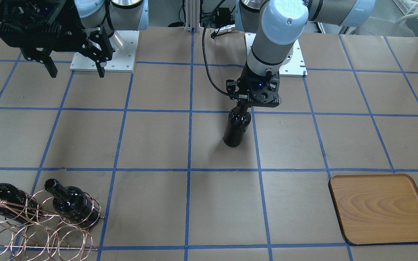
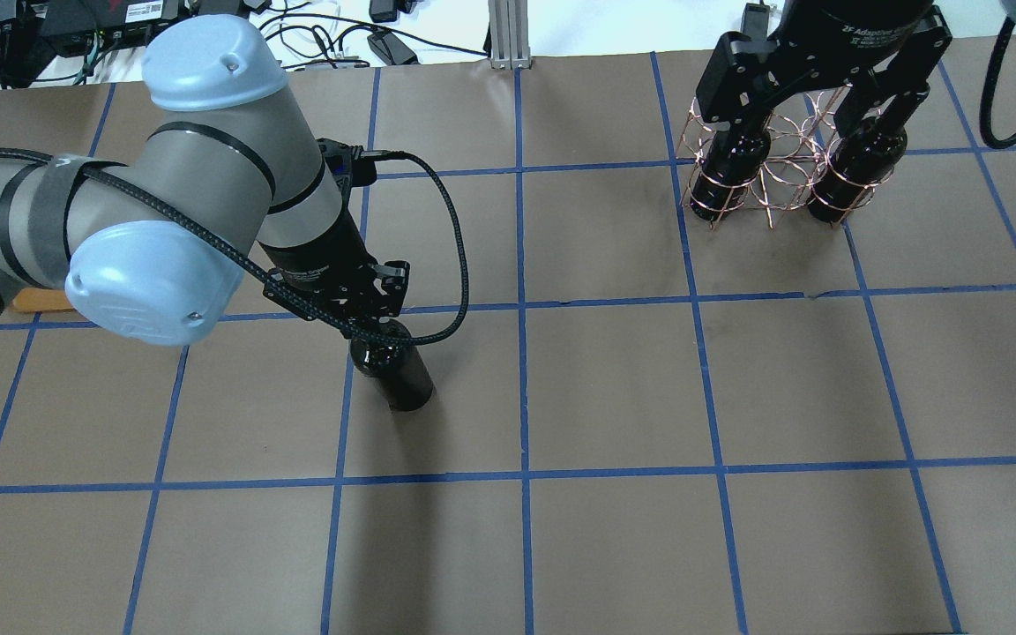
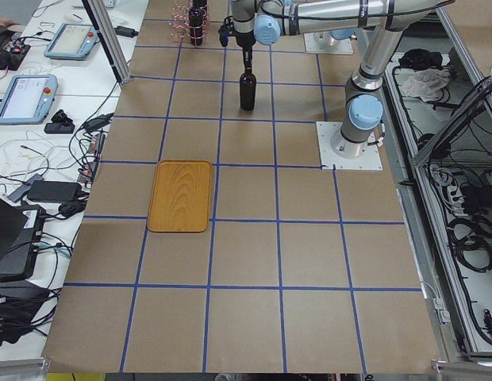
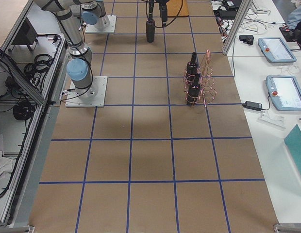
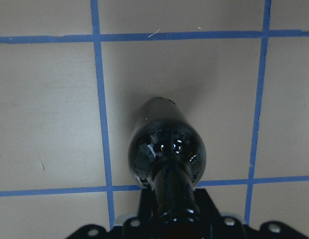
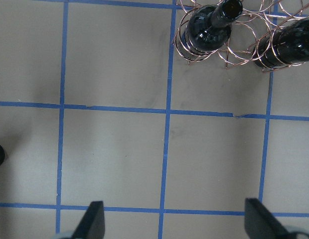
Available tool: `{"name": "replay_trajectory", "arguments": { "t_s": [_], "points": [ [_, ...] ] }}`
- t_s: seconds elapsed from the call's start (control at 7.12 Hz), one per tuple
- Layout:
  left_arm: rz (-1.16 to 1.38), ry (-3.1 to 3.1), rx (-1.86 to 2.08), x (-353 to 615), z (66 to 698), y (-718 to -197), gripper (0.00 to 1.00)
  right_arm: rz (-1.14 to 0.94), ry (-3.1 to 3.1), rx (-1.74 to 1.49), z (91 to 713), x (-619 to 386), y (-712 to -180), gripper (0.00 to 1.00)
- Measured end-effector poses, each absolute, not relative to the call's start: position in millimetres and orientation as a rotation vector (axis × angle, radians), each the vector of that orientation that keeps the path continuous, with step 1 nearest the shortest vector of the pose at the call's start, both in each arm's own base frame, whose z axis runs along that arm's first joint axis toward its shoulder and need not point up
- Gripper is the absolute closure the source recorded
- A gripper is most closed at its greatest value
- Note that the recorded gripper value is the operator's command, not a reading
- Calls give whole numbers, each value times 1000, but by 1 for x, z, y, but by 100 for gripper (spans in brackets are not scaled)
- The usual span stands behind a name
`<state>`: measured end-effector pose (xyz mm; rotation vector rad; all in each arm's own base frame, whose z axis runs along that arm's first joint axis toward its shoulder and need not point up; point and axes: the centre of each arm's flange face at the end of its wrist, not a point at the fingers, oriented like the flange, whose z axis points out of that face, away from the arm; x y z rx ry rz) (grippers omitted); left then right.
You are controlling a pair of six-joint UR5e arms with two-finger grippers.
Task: Take wine from basket and place on tray
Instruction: 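Lower the left gripper onto the standing bottle neck and close, then carry the bottle with the left gripper over the wooden tray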
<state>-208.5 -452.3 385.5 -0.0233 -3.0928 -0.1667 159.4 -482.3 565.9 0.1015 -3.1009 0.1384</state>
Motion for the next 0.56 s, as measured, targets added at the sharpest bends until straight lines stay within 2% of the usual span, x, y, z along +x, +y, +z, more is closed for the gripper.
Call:
{"name": "replay_trajectory", "arguments": {
  "t_s": [0.28,0.56],
  "points": [
    [-66,-3122,-83,-199,416,-474,100,104,-3100,68,567,159,-480,0],
    [17,-3140,-111,-157,451,-523,100,90,-3099,49,568,158,-478,0]
  ]
}}
